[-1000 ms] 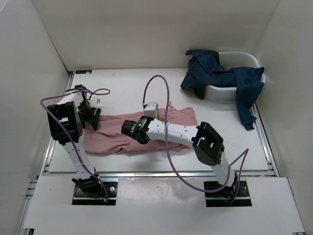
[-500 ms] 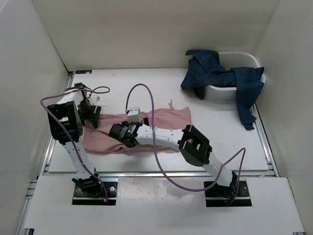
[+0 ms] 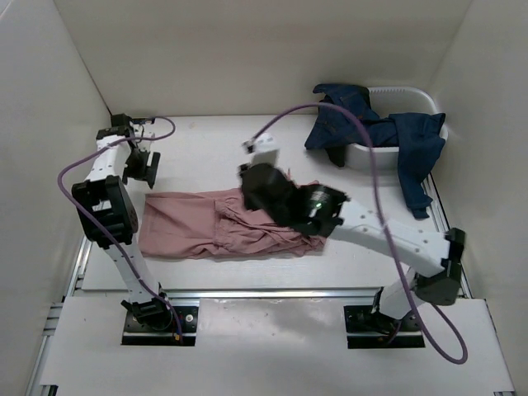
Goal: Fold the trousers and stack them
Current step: Fold the trousers
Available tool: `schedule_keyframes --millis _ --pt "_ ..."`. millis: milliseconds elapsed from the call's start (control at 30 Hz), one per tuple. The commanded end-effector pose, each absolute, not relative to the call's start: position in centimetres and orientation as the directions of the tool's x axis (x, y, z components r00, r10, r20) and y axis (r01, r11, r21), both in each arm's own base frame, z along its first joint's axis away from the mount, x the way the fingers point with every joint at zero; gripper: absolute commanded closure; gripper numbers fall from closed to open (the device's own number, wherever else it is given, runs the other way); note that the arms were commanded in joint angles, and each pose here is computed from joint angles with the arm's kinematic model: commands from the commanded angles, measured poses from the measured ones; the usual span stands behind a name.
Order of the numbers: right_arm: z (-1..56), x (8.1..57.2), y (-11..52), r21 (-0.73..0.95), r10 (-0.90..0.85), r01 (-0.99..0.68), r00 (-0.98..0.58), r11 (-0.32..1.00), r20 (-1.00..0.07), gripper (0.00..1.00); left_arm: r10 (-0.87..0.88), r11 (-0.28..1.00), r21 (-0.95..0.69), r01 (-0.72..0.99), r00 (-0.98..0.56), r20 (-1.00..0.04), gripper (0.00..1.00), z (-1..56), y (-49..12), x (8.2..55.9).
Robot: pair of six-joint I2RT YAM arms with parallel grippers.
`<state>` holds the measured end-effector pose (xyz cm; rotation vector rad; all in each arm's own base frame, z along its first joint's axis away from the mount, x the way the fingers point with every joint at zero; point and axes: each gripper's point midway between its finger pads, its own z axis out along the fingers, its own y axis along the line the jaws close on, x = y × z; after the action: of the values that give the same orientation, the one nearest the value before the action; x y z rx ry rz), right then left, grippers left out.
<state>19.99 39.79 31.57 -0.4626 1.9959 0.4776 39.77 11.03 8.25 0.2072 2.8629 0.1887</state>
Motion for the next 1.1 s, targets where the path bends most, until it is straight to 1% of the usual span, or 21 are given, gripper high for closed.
schedule_keyframes --millis 0,33,67,100,133,167,200,233,267,300,333,367,400,433,500,633,767,933,1000,1033,1067 --pt "24.7 24.5 32.8 0.059 -0.146 -0.331 -0.56 0.942 -0.815 0.76 0.153 0.967 0.253 0.043 -0.887 -0.435 0.06 16.5 12.7 41.8" --pt "24.0 27.0 29.8 0.089 -0.077 -0.244 -0.596 0.966 -0.799 0.85 0.164 0.964 0.259 0.051 -0.884 -0.438 0.06 17.3 12.7 41.6" --pt "22.7 27.7 28.8 0.106 -0.06 -0.225 -0.626 0.968 -0.778 0.91 0.187 0.959 0.276 0.067 -0.879 -0.438 0.06 18.0 12.6 41.8" --pt "19.9 28.2 27.6 0.1 -0.062 -0.203 -0.662 0.974 -0.747 1.0 0.192 0.956 0.289 0.053 -0.857 -0.477 0.06 20.3 12.7 42.2" --pt "19.2 29.9 25.3 0.116 -0.011 -0.14 -0.682 0.983 -0.731 1.0 0.224 0.954 0.288 0.085 -0.841 -0.492 0.07 21.5 11.7 42.4" --pt "18.1 29.7 25.4 0.168 0.001 -0.159 -0.724 0.973 -0.69 1.0 0.244 0.962 0.232 0.146 -0.841 -0.484 0.07 21.8 9.9 41.8" --pt "17.4 30.2 25.2 0.2 0.022 -0.154 -0.738 0.968 -0.674 1.0 0.29 0.955 0.205 0.213 -0.805 -0.517 0.1 23.6 7.6 42.3" --pt "16.0 30.4 23.8 0.223 0.048 -0.127 -0.763 0.966 -0.644 1.0 0.316 0.948 0.155 0.277 -0.792 -0.522 0.1 24.1 5.5 41.9" --pt "15.2 30.3 23.8 0.242 0.04 -0.144 -0.779 0.96 -0.626 1.0 0.343 0.926 0.057 0.373 -0.768 -0.541 0.1 24.3 2.1 41.3" --pt "15.1 30.2 23.5 0.263 0.051 -0.144 -0.785 0.954 -0.618 0.97 0.388 0.896 0.0 0.445 -0.782 -0.488 0.08 22.7 -1.4 39.8" --pt "14.7 30.3 22.7 0.269 0.068 -0.127 -0.789 0.955 -0.611 0.86 0.422 0.872 -0.025 0.488 -0.779 -0.464 0.08 21.7 -3.3 38.8" --pt "13.9 30.0 22.2 0.274 0.071 -0.12 -0.798 0.954 -0.598 0.83 0.456 0.846 -0.059 0.529 -0.777 -0.433 0.06 20.4 -5.3 37.9" --pt "13.2 29.9 21.6 0.266 0.074 -0.107 -0.805 0.958 -0.588 0.81 0.51 0.794 -0.107 0.599 -0.751 -0.419 0.06 19.4 -8.7 36.6" --pt "13.1 30.1 21.0 0.275 0.092 -0.091 -0.806 0.957 -0.585 0.79 0.527 0.773 -0.165 0.612 -0.766 -0.368 0.06 17.1 -10.2 35.6" --pt "11.5 29.8 19.8 0.277 0.106 -0.062 -0.826 0.959 -0.553 0.79 0.575 0.715 -0.241 0.657 -0.748 -0.332 0.06 15.2 -13.7 34.0" --pt "10.4 29.6 19.2 0.288 0.127 -0.038 -0.837 0.957 -0.532 0.79 0.607 0.721 -0.222 0.656 -0.753 -0.255 0.06 11.6 -14.8 34.4" --pt "10.1 29.6 18.8 0.284 0.134 -0.026 -0.84 0.958 -0.526 0.79 0.611 0.734 -0.206 0.647 -0.762 -0.217 0.06 10.7 -14.9 34.3" --pt "10.0 29.4 18.6 0.279 0.125 -0.033 -0.84 0.96 -0.529 0.78 0.631 0.72 -0.258 0.644 -0.762 -0.145 0.06 8.5 -15.4 32.1" --pt "9.1 29.2 18.3 0.26 0.119 -0.023 -0.849 0.965 -0.514 0.78 0.634 0.703 -0.303 0.643 -0.76 -0.142 0.14 8.2 -16.3 31.4" --pt "9.1 29.2 18.3 0.26 0.119 -0.023 -0.849 0.965 -0.514 0.78 0.636 0.687 -0.331 0.647 -0.755 -0.156 0.21 8.3 -16.8 31.2" --pt "8.7 29.2 18.3 0.255 0.116 -0.02 -0.854 0.967 -0.507 0.77 0.655 0.674 -0.339 0.656 -0.743 -0.138 0.4 8.0 -17.4 30.6"
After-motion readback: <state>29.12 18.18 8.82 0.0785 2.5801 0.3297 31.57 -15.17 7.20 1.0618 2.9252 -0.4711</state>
